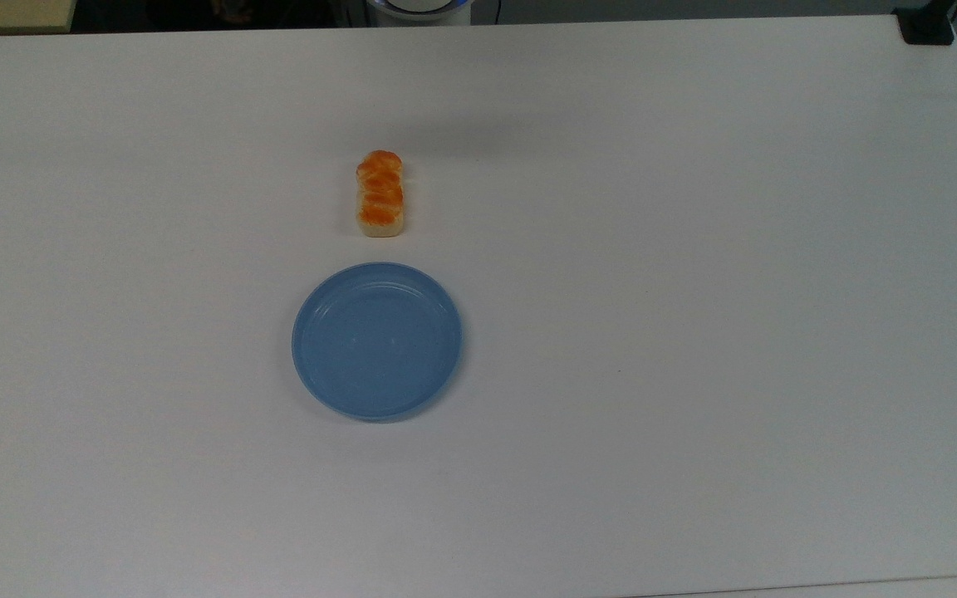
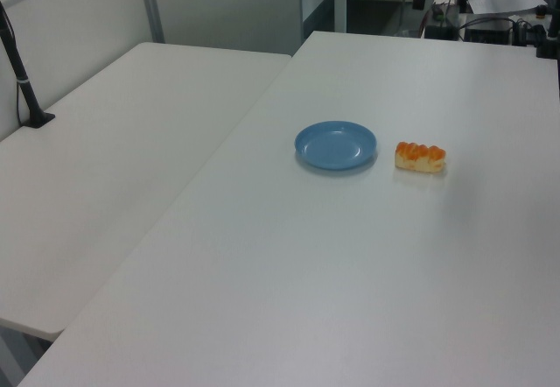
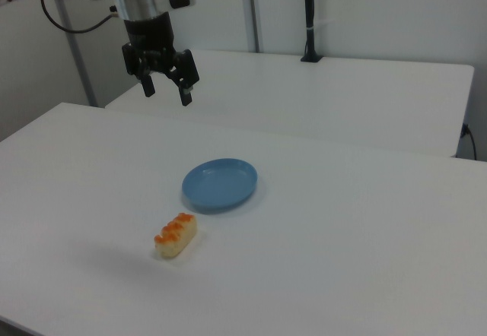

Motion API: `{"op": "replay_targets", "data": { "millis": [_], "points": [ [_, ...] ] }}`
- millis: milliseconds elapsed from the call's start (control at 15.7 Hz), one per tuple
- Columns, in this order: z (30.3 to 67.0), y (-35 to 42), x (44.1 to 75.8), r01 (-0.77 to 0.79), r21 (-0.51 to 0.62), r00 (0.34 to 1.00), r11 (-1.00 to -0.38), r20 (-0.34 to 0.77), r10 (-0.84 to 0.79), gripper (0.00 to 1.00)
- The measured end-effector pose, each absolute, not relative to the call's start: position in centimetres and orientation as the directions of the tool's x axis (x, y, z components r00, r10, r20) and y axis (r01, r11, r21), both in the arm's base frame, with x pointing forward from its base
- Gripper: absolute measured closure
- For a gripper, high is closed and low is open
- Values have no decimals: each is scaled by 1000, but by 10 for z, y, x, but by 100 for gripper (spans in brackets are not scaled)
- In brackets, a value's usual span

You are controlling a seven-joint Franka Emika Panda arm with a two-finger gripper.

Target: Put the bread on a plate

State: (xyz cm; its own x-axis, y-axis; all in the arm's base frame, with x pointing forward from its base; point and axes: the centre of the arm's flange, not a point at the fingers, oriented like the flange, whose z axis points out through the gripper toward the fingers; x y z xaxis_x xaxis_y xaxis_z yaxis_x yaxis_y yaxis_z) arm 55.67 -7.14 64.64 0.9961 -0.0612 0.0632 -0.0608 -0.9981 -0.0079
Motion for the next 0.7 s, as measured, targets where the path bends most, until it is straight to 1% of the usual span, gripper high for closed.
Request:
{"op": "replay_targets", "data": {
  "millis": [701],
  "points": [
    [648, -69, 552, -56, -10, 996, -998, 64, -57, 0]
  ]
}}
